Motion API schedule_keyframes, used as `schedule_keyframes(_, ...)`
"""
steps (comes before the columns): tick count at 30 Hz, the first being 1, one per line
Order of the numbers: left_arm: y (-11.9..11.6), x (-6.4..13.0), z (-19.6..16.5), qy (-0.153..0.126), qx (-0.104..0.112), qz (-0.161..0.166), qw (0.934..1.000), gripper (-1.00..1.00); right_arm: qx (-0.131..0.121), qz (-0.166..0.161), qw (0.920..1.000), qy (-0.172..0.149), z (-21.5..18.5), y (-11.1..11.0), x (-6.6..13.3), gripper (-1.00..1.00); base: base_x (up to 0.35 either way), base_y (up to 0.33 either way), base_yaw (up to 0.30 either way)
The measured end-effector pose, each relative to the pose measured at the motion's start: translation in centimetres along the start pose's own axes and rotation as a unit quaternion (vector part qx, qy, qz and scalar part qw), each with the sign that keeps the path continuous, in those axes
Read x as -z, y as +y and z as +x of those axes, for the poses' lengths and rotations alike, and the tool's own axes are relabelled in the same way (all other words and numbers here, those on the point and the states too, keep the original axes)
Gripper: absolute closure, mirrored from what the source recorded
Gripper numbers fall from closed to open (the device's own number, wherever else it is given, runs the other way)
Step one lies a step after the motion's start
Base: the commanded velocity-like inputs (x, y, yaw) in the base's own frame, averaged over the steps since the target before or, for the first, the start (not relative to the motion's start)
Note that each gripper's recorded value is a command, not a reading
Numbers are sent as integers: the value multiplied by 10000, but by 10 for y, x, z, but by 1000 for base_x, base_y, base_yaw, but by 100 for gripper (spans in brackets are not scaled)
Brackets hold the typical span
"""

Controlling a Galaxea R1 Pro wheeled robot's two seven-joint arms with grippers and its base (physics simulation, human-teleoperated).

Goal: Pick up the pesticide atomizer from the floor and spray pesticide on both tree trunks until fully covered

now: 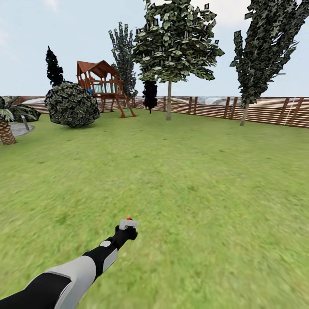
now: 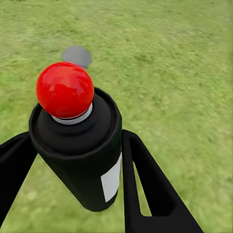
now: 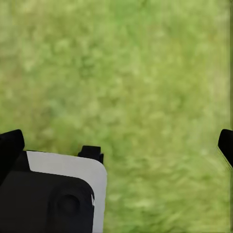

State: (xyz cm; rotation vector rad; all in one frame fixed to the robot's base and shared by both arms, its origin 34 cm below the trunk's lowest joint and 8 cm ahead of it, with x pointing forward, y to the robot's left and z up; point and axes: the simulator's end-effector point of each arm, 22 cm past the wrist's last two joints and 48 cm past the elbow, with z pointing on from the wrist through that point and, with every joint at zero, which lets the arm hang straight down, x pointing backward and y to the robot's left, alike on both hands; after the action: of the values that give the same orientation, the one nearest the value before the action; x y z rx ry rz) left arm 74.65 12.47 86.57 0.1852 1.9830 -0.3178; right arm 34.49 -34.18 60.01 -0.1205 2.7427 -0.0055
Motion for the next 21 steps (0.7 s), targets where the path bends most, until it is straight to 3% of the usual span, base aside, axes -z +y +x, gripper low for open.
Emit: schedule_keyframes(21,0,0,0,4,1,-1,10000,100,-1,-3,10000,7,0,0,0,-100,350,-92,0)
